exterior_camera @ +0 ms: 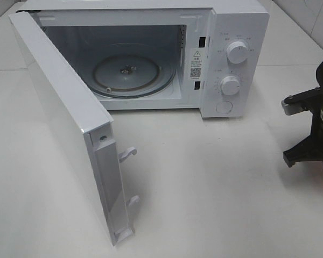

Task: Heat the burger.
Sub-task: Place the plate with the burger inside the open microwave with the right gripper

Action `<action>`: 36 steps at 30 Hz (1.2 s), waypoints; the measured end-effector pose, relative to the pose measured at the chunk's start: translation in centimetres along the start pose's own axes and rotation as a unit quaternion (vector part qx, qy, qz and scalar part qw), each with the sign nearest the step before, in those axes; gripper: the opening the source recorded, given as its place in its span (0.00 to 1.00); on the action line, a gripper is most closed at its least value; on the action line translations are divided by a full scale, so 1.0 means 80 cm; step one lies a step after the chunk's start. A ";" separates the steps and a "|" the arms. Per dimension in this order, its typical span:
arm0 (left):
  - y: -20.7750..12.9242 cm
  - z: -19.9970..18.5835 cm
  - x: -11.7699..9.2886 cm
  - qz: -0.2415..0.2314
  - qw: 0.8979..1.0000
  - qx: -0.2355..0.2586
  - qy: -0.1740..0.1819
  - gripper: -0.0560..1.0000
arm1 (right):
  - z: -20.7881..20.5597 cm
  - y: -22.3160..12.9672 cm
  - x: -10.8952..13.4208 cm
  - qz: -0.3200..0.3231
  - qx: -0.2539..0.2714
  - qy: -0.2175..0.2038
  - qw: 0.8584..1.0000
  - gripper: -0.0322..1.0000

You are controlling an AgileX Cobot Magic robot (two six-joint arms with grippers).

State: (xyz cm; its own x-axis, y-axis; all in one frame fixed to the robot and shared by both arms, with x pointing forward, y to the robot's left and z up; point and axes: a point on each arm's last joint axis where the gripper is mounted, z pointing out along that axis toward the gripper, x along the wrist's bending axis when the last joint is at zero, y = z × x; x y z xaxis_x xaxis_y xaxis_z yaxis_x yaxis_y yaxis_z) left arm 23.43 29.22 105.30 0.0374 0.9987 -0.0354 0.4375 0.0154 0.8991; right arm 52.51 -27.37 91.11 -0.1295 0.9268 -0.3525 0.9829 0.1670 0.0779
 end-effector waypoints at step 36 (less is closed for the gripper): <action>0.000 0.000 0.000 0.000 1.000 0.000 0.000 0.99 | -0.053 -0.016 0.035 -0.071 -0.004 -0.038 0.997 0.05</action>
State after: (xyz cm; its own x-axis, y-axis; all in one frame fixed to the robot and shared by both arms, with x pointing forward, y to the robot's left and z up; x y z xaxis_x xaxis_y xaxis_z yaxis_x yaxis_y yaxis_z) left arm 23.43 29.22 105.30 0.0374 0.9987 -0.0354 0.4375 0.0154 0.8991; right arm 50.31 -23.59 93.94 -0.2562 0.8660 -0.4293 0.9544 0.2970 0.0294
